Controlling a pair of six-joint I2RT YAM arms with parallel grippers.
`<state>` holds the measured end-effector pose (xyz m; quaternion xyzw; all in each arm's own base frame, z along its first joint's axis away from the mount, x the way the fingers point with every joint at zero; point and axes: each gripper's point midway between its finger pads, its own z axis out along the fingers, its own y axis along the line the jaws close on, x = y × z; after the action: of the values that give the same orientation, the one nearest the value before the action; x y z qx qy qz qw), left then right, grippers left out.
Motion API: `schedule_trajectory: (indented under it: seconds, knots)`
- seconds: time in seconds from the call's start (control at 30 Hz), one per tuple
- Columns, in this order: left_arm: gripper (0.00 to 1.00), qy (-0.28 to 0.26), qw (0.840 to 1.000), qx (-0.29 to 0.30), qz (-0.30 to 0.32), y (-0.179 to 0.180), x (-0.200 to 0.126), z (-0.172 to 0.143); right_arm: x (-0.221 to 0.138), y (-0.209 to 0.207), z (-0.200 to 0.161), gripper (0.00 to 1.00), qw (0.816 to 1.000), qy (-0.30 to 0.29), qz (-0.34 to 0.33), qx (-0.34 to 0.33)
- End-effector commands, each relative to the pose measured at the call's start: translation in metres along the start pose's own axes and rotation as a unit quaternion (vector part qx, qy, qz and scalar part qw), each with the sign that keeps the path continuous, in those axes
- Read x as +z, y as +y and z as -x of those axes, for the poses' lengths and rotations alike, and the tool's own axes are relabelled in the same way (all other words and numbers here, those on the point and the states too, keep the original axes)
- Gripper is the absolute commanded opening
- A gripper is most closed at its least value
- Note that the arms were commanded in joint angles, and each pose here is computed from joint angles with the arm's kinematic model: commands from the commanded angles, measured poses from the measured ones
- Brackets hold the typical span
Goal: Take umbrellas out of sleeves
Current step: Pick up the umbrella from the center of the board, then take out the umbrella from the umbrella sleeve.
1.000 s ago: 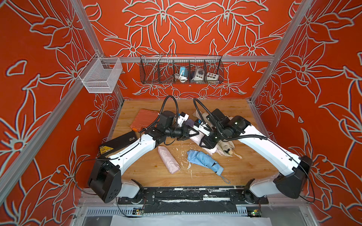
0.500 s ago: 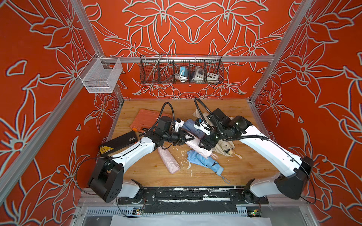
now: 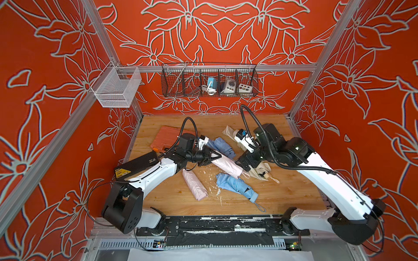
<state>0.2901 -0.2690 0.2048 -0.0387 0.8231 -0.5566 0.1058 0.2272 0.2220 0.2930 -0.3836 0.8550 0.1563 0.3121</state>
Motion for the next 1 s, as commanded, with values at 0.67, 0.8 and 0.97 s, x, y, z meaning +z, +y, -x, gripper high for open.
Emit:
schedule_trajectory:
  seconds: [0.67, 0.8, 0.97]
  knots:
    - [0.09, -0.025, 0.998, 0.031, -0.041, -0.026, -0.023, 0.007, -0.038, -0.049, 0.025, 0.99, 0.908, -0.116, 0.140, 0.378]
    - [0.09, -0.028, 0.998, 0.030, -0.041, -0.026, -0.025, 0.008, -0.032, -0.049, 0.022, 0.99, 0.887, -0.116, 0.166, 0.416]
    - [0.09, -0.030, 0.998, 0.030, -0.041, -0.026, -0.026, 0.009, -0.022, -0.047, 0.013, 0.94, 0.865, -0.105, 0.190, 0.453]
